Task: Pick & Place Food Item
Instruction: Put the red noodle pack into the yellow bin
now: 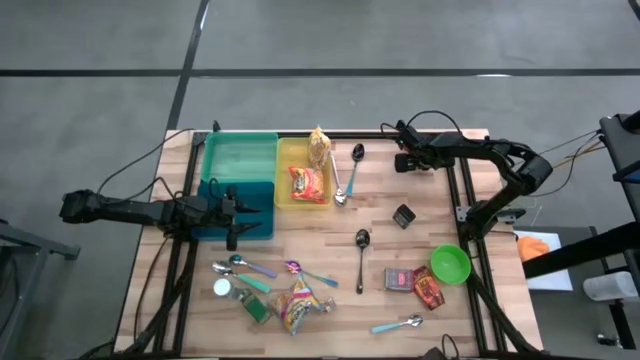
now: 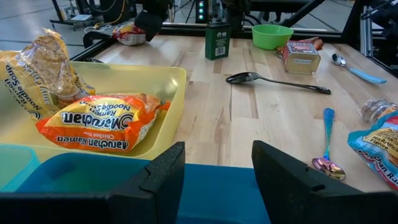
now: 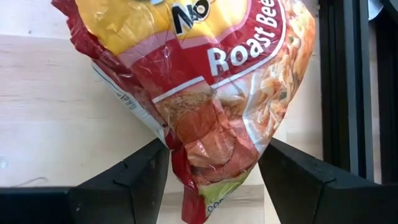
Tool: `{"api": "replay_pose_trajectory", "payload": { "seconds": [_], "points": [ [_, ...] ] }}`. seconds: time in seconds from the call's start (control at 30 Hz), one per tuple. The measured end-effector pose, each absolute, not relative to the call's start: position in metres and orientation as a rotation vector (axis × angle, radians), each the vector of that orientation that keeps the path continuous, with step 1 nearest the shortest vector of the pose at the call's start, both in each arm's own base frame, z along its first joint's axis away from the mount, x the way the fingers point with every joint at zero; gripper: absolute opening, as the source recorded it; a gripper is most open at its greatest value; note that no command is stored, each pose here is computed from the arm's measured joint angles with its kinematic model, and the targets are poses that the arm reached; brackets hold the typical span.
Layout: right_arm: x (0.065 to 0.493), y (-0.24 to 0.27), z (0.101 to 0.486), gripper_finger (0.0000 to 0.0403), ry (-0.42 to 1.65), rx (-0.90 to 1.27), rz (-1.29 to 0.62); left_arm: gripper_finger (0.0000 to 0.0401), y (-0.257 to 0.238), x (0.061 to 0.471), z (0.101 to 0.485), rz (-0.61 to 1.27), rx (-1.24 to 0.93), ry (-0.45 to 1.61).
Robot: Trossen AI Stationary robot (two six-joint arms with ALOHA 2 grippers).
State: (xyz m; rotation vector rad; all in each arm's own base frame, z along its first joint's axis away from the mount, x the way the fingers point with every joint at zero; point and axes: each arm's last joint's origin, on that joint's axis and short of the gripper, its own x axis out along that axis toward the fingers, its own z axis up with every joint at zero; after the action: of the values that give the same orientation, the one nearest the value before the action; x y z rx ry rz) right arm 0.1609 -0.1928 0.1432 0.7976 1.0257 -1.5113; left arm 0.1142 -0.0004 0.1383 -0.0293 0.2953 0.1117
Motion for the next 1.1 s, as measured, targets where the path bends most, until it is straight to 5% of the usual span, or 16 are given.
{"api": "replay_pose_trajectory", "payload": {
  "seconds": [0.2, 0.77, 1.1],
  "points": [
    [0.1609, -0.1928, 0.1432, 0.0224, 1.028, 0.795, -1.509, 0.0189, -0.0004, 0.1142, 0.1383, 0.112, -0.03, 0.295],
    [0.1612, -0.1926, 0.1434, 0.0039, 1.038, 0.788, -1.494, 0.0189, -0.0005, 0.1142, 0.1383, 0.112, -0.029, 0.295],
    [0.1611, -0.1924, 0.1434, 0.0032, 1.049, 0.782, -1.484, 0.0189, -0.0005, 0.1142, 0.1383, 0.112, -0.029, 0.295]
  ]
}}
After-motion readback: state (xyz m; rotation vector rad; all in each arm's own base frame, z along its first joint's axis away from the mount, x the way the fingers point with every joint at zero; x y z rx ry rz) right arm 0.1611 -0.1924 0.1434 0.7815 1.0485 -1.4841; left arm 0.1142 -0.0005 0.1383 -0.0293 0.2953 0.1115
